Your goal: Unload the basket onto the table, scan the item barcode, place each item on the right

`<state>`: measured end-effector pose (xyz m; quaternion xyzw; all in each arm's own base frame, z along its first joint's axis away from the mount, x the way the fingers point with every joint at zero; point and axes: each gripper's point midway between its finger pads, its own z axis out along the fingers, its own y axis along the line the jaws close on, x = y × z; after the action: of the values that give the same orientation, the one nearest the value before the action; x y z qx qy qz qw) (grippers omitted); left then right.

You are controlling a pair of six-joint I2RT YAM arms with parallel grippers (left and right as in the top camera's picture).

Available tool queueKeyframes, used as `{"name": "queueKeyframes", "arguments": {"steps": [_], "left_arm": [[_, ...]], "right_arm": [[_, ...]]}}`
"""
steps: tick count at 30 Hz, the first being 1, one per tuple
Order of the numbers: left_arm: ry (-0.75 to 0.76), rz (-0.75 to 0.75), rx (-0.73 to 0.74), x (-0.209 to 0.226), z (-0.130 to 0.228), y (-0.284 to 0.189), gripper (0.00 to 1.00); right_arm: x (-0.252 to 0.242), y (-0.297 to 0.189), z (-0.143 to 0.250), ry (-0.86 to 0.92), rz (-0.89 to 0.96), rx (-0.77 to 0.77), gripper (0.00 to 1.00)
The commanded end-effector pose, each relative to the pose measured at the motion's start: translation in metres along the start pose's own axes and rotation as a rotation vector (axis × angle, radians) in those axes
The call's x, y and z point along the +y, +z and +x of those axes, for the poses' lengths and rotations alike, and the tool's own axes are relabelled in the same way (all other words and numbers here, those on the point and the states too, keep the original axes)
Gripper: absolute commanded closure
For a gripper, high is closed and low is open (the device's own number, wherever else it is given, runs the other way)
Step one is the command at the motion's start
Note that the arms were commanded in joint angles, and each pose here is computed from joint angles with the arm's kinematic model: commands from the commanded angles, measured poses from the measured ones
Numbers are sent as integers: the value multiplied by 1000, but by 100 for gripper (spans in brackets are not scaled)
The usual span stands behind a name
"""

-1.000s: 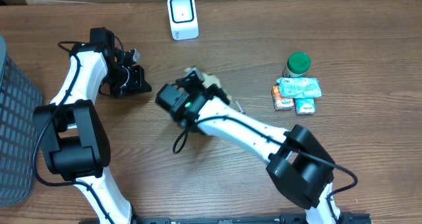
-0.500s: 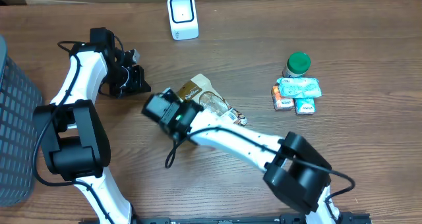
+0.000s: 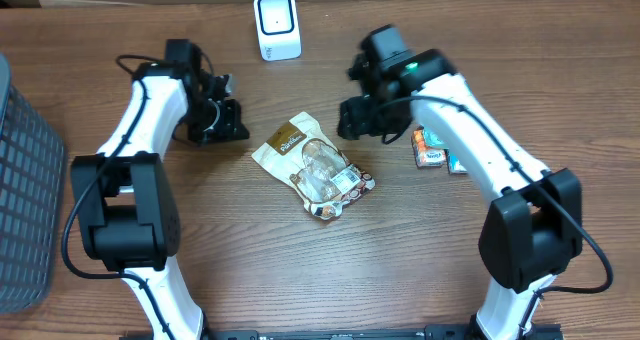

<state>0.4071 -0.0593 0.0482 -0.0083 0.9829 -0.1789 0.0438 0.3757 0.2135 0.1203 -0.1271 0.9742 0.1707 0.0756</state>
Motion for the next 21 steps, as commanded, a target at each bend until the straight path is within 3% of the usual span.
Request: {"name": "queueKeyframes", "arguments": {"steps": [1, 6, 13, 21], "left_arm": [[-6, -30, -11, 2, -3, 2, 96], [-19, -44, -18, 8, -5, 1, 96], [-21, -97, -19, 17, -5, 0, 96], [-21, -99, -19, 17, -5, 0, 96]], "right_arm": [[46, 0, 14, -75, -178, 40, 42], [82, 25, 45, -85, -222, 120, 51], [121, 62, 99, -109, -217, 228, 44], [75, 80, 124, 8, 36, 270, 39]]}}
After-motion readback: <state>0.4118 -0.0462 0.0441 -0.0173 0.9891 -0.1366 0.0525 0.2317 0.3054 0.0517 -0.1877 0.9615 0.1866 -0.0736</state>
